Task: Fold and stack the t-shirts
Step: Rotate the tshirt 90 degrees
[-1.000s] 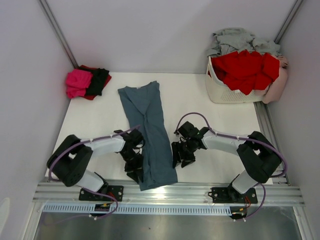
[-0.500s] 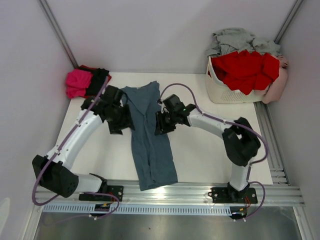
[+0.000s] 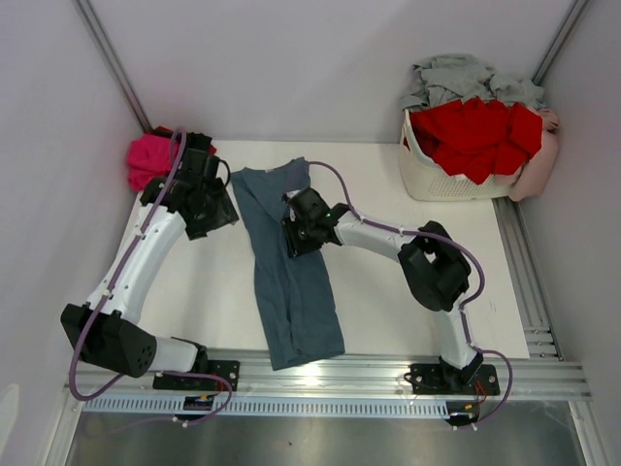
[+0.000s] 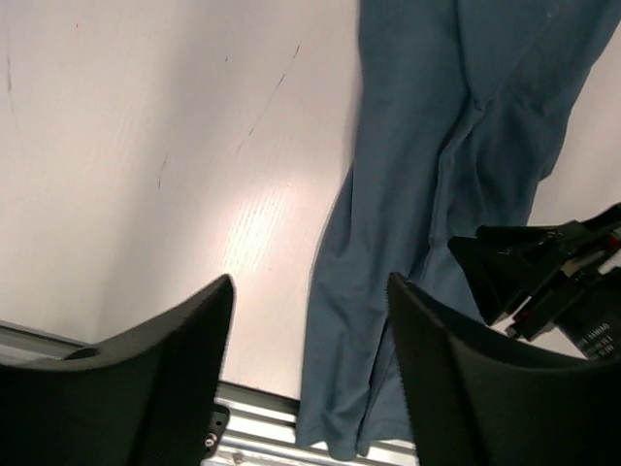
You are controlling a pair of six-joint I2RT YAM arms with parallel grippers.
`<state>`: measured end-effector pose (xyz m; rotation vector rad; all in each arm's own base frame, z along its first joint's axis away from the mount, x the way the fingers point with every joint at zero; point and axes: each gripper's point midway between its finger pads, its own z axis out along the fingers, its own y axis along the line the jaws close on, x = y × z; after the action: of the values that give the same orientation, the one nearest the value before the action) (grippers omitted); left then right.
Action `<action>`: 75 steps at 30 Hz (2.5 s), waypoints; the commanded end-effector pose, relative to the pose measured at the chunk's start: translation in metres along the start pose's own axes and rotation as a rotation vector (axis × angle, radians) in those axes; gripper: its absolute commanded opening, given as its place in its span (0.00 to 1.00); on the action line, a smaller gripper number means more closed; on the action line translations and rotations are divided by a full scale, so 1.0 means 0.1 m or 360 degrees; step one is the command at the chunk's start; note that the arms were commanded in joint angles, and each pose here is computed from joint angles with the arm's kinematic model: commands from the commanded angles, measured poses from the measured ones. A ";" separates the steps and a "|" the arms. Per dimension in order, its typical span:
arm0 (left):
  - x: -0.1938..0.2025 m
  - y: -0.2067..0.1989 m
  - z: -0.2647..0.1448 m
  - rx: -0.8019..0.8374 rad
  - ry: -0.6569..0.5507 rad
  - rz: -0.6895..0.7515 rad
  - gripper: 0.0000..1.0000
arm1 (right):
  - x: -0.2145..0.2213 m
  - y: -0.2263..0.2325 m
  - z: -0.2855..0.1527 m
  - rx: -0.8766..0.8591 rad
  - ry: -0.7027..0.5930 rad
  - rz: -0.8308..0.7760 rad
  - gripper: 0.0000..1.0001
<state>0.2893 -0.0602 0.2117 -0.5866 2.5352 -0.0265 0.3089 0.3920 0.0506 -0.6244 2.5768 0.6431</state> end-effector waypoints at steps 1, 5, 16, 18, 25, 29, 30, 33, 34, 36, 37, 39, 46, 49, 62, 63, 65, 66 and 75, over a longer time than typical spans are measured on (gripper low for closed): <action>-0.13 0.06 -0.02 0.0016 -0.0131 0.0010 0.73 | -0.45 0.14 -0.20 0.0193 -0.0280 -0.0258 0.41; -0.09 0.05 -0.05 0.0095 -0.0170 -0.0026 0.99 | -0.58 0.33 -0.45 0.0370 -0.0510 -0.0493 0.41; 0.03 0.03 -0.01 0.0127 -0.0112 -0.0024 0.99 | -0.40 0.31 -0.13 0.0495 -0.0406 -0.0488 0.46; 0.00 0.05 -0.05 0.0154 -0.0168 -0.0044 0.99 | -0.40 0.32 -0.12 0.0586 -0.0423 -0.0574 0.72; -0.05 0.13 -0.19 0.0161 -0.0290 -0.0076 0.99 | -0.32 0.27 0.07 0.0701 -0.0344 -0.0682 0.66; -0.02 0.13 -0.15 0.0152 -0.0258 -0.0068 0.99 | -0.27 0.24 0.13 0.0744 -0.0303 -0.0707 0.51; 0.00 0.12 -0.13 0.0153 -0.0243 -0.0064 0.99 | -0.25 0.23 0.15 0.0746 -0.0296 -0.0708 0.42; 0.03 0.12 -0.09 0.0144 -0.0217 -0.0058 0.99 | -0.25 0.23 0.16 0.0757 -0.0293 -0.0712 0.20; 0.04 0.13 -0.09 0.0142 -0.0215 -0.0057 0.99 | -0.25 0.23 0.16 0.0764 -0.0296 -0.0713 0.14; 0.04 0.13 -0.09 0.0148 -0.0220 -0.0056 0.99 | -0.28 0.24 0.15 0.0776 -0.0308 -0.0728 0.03; 0.03 0.12 -0.10 0.0155 -0.0224 -0.0057 0.99 | -0.27 0.27 0.15 0.0784 -0.0311 -0.0754 0.00; 0.03 0.11 -0.12 0.0170 -0.0237 -0.0061 0.99 | -0.32 0.30 0.11 0.0837 -0.0341 -0.0812 0.00; 0.06 0.09 -0.08 0.0182 -0.0208 -0.0055 0.99 | -0.25 0.61 0.14 0.0860 -0.0353 -0.1104 0.00; 0.07 0.08 -0.08 0.0196 -0.0192 -0.0052 0.99 | -0.11 0.67 0.25 0.0807 -0.0264 -0.1176 0.00; 0.13 0.01 -0.03 0.0238 -0.0143 -0.0022 0.99 | 0.10 0.54 0.42 0.0862 -0.0166 -0.1194 0.96; 0.13 0.02 -0.04 0.0239 -0.0145 -0.0020 0.98 | -0.02 0.58 0.35 0.0871 -0.0242 -0.1174 0.98; 0.10 0.02 -0.08 0.0242 -0.0166 -0.0024 0.98 | -0.28 0.60 0.22 0.0927 -0.0370 -0.1146 1.00; 0.10 0.03 -0.09 0.0243 -0.0171 -0.0028 0.98 | -0.39 0.61 0.16 0.0931 -0.0410 -0.1122 1.00; 0.07 0.14 -0.28 0.0286 -0.0333 -0.0125 0.97 | -1.28 0.31 -0.01 0.0901 -0.0569 -0.0828 0.98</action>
<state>0.2869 -0.0595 0.2361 -0.5944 2.2520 -0.2330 0.3444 0.4629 0.0828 -1.0113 2.0151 -0.1959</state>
